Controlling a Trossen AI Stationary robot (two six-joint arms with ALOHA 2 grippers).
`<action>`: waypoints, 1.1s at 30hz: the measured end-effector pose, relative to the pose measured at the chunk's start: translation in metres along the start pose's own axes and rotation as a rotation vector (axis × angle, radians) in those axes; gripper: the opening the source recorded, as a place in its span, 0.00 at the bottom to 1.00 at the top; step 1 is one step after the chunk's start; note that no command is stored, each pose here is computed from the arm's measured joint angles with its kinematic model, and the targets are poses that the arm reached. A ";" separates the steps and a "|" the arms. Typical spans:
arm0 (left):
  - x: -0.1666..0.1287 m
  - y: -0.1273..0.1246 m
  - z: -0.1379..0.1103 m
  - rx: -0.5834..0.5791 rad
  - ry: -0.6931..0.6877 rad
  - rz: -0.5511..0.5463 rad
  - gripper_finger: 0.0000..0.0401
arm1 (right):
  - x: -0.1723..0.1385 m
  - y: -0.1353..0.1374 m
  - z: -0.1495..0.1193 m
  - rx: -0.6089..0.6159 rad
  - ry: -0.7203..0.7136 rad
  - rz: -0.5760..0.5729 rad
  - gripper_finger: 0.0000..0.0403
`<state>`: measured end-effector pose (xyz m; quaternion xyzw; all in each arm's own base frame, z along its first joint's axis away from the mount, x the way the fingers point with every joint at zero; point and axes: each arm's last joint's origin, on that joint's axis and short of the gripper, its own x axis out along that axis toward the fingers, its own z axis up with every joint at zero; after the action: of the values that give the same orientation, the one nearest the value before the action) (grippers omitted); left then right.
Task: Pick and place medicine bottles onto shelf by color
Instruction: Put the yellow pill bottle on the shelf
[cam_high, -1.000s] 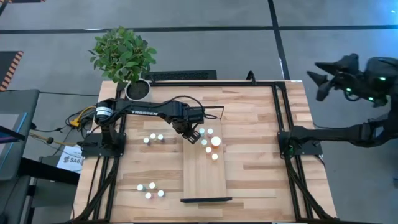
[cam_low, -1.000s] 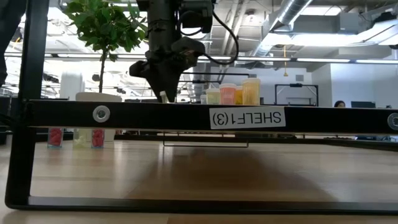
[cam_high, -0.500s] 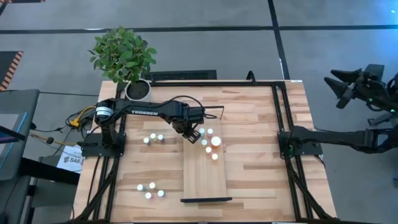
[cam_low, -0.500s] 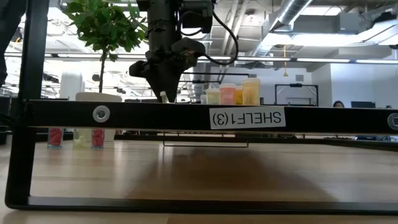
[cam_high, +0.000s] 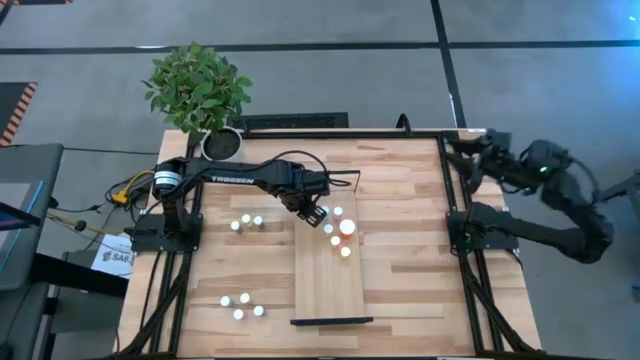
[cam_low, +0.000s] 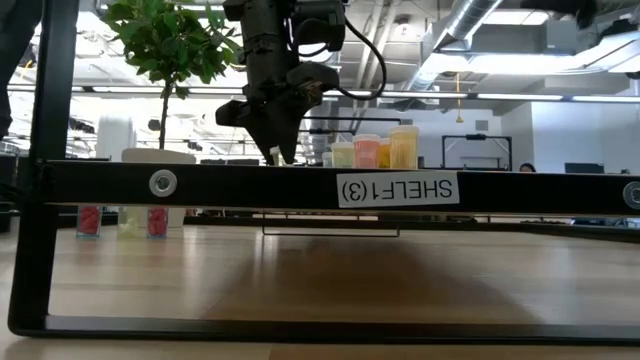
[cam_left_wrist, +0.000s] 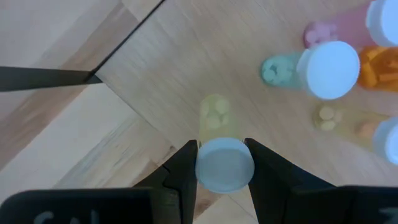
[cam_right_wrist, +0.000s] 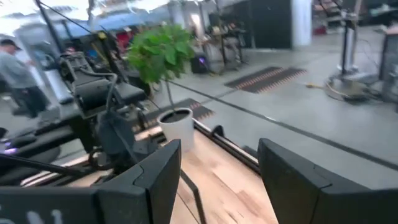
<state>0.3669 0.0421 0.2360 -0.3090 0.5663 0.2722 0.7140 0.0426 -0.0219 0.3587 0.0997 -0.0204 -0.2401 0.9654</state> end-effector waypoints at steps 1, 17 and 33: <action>0.000 0.000 0.000 0.000 0.002 -0.002 0.24 | 0.004 -0.001 -0.009 0.001 -0.013 0.010 0.58; 0.000 0.000 0.000 -0.001 0.008 -0.004 0.24 | 0.027 -0.014 -0.106 0.062 -0.002 0.093 0.58; -0.001 0.002 -0.004 -0.011 0.050 0.006 0.24 | 0.041 -0.022 -0.153 0.136 0.130 0.064 0.58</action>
<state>0.3628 0.0408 0.2356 -0.3179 0.5835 0.2697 0.6969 0.0824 -0.0319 0.2044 0.1796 0.0229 -0.2000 0.9629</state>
